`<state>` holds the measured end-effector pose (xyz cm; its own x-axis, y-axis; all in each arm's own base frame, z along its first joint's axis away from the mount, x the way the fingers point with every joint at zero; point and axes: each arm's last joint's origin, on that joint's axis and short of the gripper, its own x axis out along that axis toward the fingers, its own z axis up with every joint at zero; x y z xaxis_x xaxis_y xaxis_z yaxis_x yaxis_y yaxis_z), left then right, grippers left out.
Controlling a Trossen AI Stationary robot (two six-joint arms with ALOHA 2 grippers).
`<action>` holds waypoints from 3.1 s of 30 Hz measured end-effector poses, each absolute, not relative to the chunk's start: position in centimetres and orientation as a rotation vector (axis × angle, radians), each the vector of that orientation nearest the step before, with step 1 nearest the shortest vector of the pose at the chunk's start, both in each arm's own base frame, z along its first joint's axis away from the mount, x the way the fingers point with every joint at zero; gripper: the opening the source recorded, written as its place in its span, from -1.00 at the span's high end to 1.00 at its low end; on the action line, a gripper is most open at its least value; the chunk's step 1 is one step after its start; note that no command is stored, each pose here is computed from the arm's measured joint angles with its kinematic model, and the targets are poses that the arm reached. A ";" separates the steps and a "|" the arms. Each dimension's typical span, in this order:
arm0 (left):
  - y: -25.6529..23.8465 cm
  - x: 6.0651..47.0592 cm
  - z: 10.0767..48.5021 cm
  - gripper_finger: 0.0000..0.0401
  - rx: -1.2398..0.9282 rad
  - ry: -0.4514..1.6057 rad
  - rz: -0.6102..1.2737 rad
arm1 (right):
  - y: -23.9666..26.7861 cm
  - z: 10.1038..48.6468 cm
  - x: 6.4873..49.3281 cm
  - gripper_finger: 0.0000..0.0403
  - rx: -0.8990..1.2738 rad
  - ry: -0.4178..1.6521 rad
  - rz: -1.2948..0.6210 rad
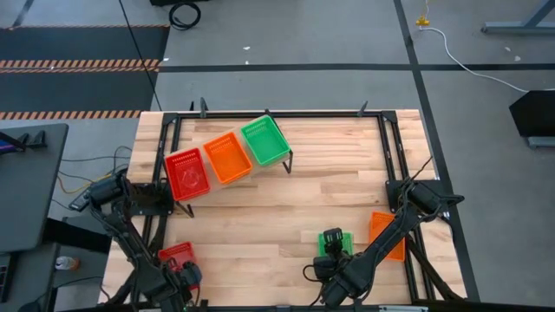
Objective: Stack baskets on shelf by color
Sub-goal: Stack the red bin on the red bins on the shelf
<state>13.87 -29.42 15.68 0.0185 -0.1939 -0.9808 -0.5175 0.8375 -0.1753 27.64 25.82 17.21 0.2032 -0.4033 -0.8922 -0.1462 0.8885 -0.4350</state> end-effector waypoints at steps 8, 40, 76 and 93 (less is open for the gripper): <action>-28.6 14.9 16.3 0.87 -0.566 1.573 0.351 | 25.8 17.2 27.6 0.35 -0.495 1.372 -0.178; -19.4 21.4 38.4 0.98 -0.033 0.979 0.343 | 25.8 17.2 27.8 0.35 -0.503 1.360 -0.169; -6.6 16.7 36.2 0.98 -0.157 1.174 0.459 | 25.7 17.2 28.0 0.35 -0.486 1.358 -0.183; -6.7 16.6 36.1 0.87 -0.217 1.233 0.407 | 25.8 17.2 27.9 0.36 -0.480 1.353 -0.179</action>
<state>16.55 -6.73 36.06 0.2721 0.1836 -0.9446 -0.4145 0.9082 0.0571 27.93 25.81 17.19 0.2199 -0.3950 -0.8920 -0.1493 0.8899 -0.4310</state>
